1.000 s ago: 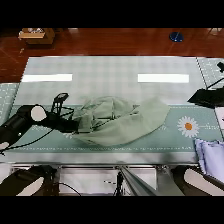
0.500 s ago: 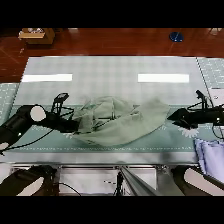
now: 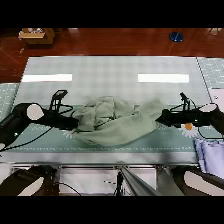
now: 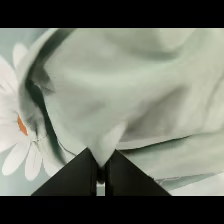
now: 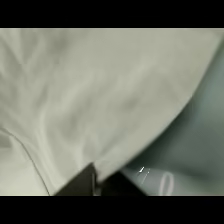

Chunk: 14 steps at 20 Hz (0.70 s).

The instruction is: Fold the shirts.

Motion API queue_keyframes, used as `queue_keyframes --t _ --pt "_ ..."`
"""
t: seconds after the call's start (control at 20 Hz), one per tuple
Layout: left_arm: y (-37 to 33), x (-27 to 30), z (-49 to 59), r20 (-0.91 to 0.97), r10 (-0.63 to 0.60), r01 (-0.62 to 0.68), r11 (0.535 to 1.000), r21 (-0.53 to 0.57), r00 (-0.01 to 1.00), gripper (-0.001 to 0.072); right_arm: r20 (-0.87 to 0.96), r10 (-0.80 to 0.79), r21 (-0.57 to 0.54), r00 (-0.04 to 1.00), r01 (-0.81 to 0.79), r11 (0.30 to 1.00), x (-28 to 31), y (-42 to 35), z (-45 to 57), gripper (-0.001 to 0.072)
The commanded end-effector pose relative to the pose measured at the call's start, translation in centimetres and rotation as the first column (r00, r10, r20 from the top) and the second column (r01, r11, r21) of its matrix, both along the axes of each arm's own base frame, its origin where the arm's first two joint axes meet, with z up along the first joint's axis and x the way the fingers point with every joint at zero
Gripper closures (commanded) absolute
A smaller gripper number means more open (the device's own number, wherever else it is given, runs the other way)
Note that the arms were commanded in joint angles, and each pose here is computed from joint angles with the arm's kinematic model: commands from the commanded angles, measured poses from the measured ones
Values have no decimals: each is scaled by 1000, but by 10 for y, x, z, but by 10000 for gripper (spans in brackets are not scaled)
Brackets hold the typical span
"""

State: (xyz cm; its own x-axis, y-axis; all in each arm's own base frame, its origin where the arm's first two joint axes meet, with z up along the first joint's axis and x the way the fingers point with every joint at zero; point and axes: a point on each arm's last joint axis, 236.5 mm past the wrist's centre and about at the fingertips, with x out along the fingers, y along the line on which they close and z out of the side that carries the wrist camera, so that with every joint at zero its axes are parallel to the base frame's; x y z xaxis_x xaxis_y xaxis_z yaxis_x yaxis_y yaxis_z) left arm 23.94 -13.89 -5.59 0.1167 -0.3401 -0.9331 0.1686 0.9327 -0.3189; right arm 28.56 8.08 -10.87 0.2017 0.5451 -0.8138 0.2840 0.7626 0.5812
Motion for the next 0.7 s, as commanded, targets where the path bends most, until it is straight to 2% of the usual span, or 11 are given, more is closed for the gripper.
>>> queue_keyframes --t 0.0,0.2,0.35,0.5,0.65 --pt "-6 23 32 100 -5 7 1000 -24 995 680 54 23 -34 998 -22 999 16 15 -1 680" --pt "-15 56 110 287 -5 26 997 -72 958 680 302 112 -53 947 -100 994 58 7 96 681" --pt "-18 79 204 501 16 46 993 -110 865 680 579 119 -130 806 -52 990 86 -11 224 681" --pt "-14 83 318 708 53 71 987 -145 705 680 789 100 -174 606 65 983 80 -25 349 681" --pt "-6 55 449 876 129 117 972 -205 464 681 900 116 -183 420 124 975 47 -19 444 681"
